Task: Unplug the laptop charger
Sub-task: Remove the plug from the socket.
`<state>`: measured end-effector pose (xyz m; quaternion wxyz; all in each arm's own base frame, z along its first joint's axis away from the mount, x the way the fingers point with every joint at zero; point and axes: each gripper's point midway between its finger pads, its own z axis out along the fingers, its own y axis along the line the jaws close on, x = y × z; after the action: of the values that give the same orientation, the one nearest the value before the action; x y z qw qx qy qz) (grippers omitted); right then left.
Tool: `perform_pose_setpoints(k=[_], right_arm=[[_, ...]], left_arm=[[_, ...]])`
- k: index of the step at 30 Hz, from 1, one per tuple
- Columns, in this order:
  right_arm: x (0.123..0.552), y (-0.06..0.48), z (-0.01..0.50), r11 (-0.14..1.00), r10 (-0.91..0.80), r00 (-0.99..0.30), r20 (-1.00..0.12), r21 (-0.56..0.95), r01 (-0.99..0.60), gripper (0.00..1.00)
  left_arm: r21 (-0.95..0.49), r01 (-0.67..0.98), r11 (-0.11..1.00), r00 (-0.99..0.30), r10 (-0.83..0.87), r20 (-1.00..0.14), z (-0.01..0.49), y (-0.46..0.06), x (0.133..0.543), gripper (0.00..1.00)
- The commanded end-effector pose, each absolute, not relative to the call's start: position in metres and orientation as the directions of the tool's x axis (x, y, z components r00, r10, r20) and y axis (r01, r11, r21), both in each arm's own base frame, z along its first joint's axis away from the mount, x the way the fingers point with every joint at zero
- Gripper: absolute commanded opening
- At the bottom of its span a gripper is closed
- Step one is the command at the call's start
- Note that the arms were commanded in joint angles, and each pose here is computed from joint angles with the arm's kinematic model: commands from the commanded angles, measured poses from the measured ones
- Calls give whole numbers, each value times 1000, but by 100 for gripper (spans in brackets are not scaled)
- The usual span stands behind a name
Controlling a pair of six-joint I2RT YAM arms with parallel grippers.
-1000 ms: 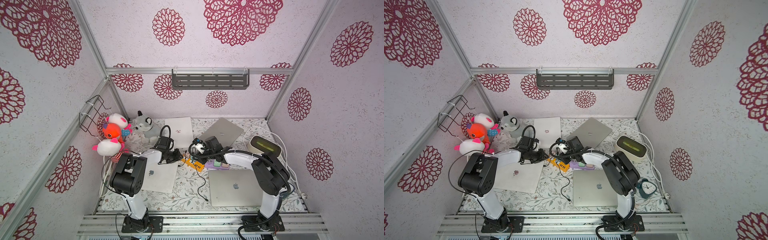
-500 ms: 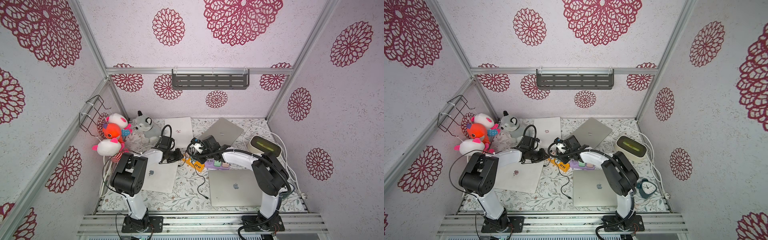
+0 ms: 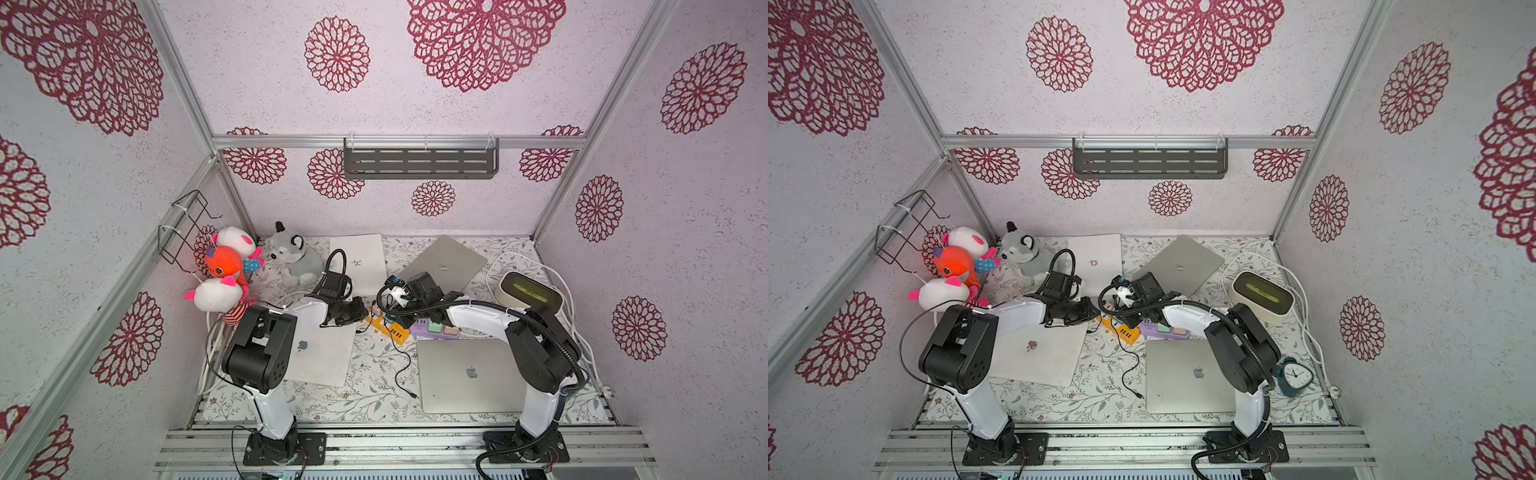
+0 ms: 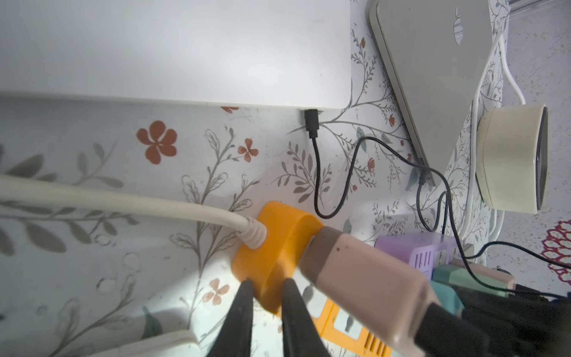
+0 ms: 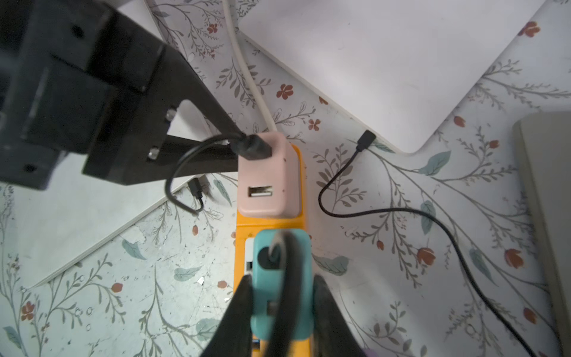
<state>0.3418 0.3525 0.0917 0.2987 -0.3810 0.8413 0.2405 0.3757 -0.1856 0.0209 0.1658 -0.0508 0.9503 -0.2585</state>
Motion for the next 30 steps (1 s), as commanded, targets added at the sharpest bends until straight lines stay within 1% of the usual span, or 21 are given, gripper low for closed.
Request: perform_pose_setpoints(k=[1, 3, 5, 7, 8, 9, 10, 12, 13, 14, 16, 18, 19, 21, 25, 30], right_arm=[[351, 369, 148, 576, -445, -452, -773, 140, -805, 0], [351, 366, 141, 583, -509, -427, -747, 65, -810, 0], [352, 362, 137, 595, -542, -422, -727, 23, -804, 0], [346, 367, 140, 567, -508, -422, -751, 77, -820, 0], [342, 374, 150, 527, -440, -432, -788, 163, -834, 0], [342, 375, 159, 511, -366, -456, -811, 234, -827, 0], [345, 373, 159, 540, -363, -465, -807, 225, -811, 0], [348, 370, 140, 581, -527, -434, -730, 63, -812, 0], [348, 369, 131, 582, -580, -433, -690, 20, -813, 0], [347, 371, 126, 574, -601, -434, -671, 16, -819, 0], [343, 376, 134, 558, -540, -433, -722, 79, -826, 0], [344, 373, 156, 557, -412, -462, -785, 184, -810, 0], [347, 371, 161, 565, -407, -451, -794, 169, -807, 0], [344, 367, 156, 571, -490, -436, -755, 99, -815, 0], [339, 354, 149, 586, -551, -428, -716, 34, -810, 0], [328, 348, 169, 592, -506, -426, -750, 57, -804, 0]], left_arm=[[-241, -153, 958, -988, -156, 5, -63, -142, 292, 19], [-241, -151, 959, -988, -155, 3, -62, -142, 292, 19], [-240, -152, 959, -988, -156, 2, -62, -142, 292, 19], [-239, -150, 959, -988, -154, 3, -62, -142, 292, 19], [-238, -151, 960, -988, -155, 1, -62, -142, 293, 19], [-235, -152, 960, -988, -155, 3, -62, -142, 292, 19], [-231, -148, 961, -988, -152, 2, -62, -142, 292, 19], [-229, -149, 962, -988, -152, 2, -62, -141, 292, 19], [-229, -148, 962, -988, -152, 2, -63, -141, 291, 19], [-229, -148, 962, -988, -151, 1, -62, -141, 292, 19], [-228, -146, 963, -989, -150, 1, -62, -142, 292, 19], [-226, -147, 963, -989, -150, 3, -62, -141, 291, 19], [-231, -146, 962, -989, -149, 4, -63, -142, 291, 19], [-257, -152, 954, -988, -156, 5, -60, -147, 293, 19], [-315, -138, 939, -987, -159, -41, -39, -158, 308, 19], [-366, -109, 924, -981, -160, -113, 0, -167, 328, 21]])
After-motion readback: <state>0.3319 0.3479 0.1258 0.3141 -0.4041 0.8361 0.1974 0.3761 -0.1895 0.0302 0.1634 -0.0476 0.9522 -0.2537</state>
